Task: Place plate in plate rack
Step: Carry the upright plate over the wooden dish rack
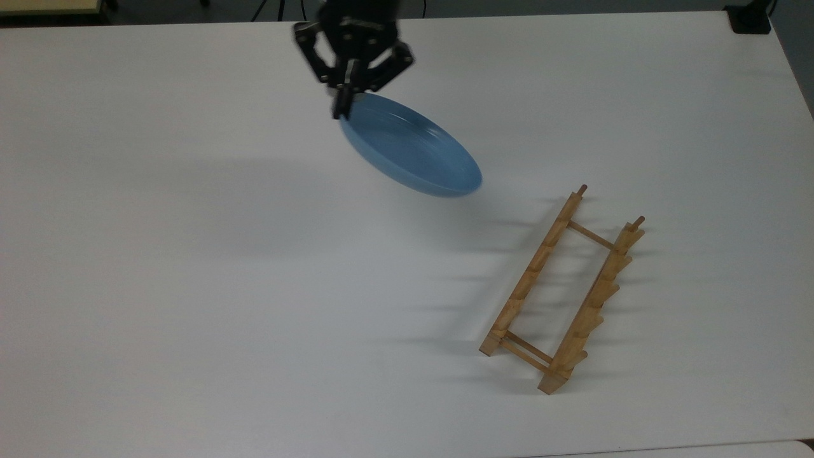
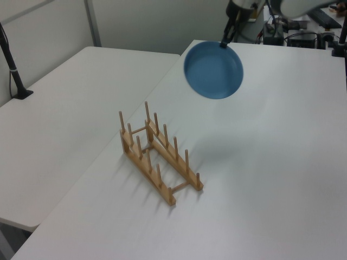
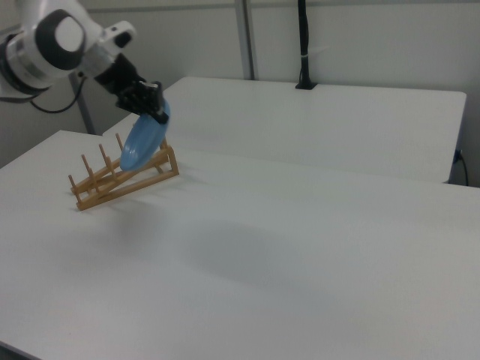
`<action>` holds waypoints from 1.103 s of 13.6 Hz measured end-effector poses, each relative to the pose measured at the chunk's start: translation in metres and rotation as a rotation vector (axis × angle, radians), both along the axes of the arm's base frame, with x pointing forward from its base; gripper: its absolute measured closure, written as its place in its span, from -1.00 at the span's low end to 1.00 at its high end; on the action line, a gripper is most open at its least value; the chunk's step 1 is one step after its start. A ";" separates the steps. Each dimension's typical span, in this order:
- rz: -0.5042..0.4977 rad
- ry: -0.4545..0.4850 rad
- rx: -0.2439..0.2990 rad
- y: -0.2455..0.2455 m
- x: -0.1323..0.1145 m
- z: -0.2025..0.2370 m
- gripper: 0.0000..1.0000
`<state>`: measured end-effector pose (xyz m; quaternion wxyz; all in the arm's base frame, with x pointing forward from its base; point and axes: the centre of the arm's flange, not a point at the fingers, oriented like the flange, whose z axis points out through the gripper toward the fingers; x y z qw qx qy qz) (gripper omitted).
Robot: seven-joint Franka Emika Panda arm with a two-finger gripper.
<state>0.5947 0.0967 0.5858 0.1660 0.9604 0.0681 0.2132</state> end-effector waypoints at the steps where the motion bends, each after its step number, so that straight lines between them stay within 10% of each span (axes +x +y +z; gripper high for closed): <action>1: -0.026 -0.067 -0.042 0.032 -0.005 0.002 0.90; 9: 0.195 -0.518 -0.415 0.195 -0.039 -0.015 0.90; 15: 0.321 -0.504 -0.467 0.235 -0.041 -0.061 0.90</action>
